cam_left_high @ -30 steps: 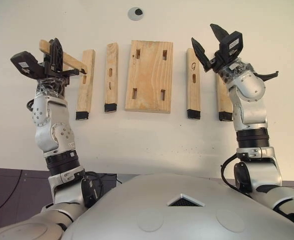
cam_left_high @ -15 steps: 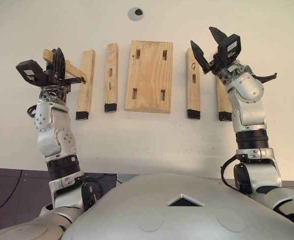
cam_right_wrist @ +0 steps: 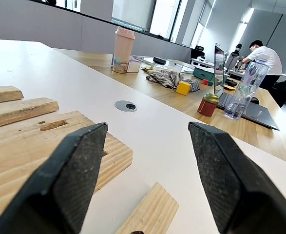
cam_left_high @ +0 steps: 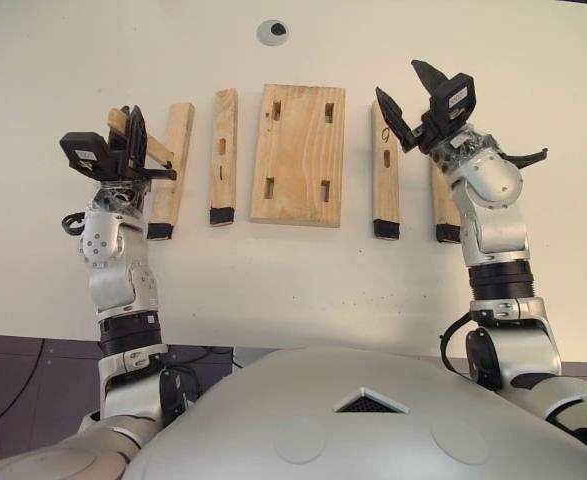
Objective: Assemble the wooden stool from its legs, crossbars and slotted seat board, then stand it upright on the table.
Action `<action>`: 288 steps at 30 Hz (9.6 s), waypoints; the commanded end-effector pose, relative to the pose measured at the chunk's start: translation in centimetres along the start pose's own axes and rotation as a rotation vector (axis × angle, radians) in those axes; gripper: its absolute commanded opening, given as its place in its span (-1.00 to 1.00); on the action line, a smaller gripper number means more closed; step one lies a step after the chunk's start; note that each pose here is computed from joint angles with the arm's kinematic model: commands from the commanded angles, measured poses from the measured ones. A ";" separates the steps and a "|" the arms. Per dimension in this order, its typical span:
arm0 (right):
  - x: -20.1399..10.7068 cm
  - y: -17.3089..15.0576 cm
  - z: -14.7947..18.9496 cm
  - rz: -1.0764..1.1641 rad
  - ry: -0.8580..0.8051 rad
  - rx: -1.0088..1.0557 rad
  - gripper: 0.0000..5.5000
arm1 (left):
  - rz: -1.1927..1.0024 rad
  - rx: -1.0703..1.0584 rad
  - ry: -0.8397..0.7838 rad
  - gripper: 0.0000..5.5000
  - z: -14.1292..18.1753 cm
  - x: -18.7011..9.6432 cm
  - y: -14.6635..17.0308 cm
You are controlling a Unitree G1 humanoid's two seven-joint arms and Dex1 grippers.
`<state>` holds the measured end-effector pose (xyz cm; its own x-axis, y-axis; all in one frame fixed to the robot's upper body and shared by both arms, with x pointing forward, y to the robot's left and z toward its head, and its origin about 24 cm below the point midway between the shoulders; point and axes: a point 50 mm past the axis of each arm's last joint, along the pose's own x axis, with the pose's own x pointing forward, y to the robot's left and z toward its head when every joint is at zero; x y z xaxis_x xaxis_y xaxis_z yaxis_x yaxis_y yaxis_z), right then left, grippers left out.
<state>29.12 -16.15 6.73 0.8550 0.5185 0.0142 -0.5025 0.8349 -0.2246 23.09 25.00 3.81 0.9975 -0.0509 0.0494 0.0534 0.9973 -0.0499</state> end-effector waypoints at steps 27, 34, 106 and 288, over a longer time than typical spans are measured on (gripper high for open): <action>-1.7 0.5 -0.6 -0.076 0.030 0.023 0.12 | -0.060 0.144 0.560 0.13 0.9 -3.2 1.2; -1.7 0.5 -0.8 -0.057 0.042 0.020 0.12 | -0.051 0.060 0.661 0.43 -0.5 -4.1 0.9; 0.6 0.3 5.4 0.572 -0.097 0.851 -0.25 | -0.734 -0.852 0.563 0.45 3.9 1.8 -5.5; 0.8 -7.8 5.6 0.401 -0.008 0.548 0.30 | -1.413 0.187 0.382 -0.26 4.1 2.6 -3.0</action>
<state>33.00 -21.24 14.22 0.5764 0.8149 0.0618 -0.7820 0.5281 0.3310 25.98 21.67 11.12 0.1056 -0.9890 -0.1039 0.9939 0.1016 0.0428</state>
